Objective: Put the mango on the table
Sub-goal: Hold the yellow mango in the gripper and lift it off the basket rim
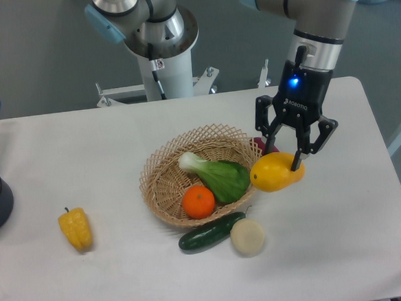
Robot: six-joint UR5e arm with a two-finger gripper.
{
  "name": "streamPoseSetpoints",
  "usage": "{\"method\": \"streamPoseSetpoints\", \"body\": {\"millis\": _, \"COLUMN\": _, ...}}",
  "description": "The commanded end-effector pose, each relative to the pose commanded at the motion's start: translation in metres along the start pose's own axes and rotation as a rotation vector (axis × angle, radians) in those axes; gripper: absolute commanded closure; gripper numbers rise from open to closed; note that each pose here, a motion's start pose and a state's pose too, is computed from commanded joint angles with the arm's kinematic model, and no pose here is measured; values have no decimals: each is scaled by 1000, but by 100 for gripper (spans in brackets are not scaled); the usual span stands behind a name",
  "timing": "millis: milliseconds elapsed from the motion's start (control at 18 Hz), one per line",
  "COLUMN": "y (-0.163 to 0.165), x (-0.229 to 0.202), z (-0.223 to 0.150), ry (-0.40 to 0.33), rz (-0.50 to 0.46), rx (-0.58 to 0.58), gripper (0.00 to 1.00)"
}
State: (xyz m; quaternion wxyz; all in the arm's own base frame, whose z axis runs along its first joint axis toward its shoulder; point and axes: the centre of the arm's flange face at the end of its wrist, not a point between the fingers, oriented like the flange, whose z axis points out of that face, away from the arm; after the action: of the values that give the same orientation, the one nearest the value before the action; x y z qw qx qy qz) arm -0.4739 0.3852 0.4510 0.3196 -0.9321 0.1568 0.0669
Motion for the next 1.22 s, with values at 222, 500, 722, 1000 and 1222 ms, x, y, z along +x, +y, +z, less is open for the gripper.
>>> {"method": "streamPoseSetpoints", "body": {"millis": 222, "y": 0, "x": 1, "z": 2, "ry": 4, "rz": -3, "rx": -2, "gripper": 63}}
{"method": "streamPoseSetpoints", "body": {"millis": 500, "y": -2, "x": 3, "z": 4, "ry": 9, "rz": 0, "rx": 0, "gripper": 63}}
{"method": "streamPoseSetpoints", "body": {"millis": 722, "y": -6, "x": 4, "z": 6, "ry": 13, "rz": -4, "rx": 3, "gripper": 63}}
{"method": "streamPoseSetpoints", "body": {"millis": 1000, "y": -10, "x": 7, "z": 8, "ry": 17, "rz": -38, "rx": 3, "gripper": 63}}
{"method": "streamPoseSetpoints", "body": {"millis": 1222, "y": -25, "x": 15, "z": 25, "ry": 45, "rz": -59, "rx": 6, "gripper": 63}}
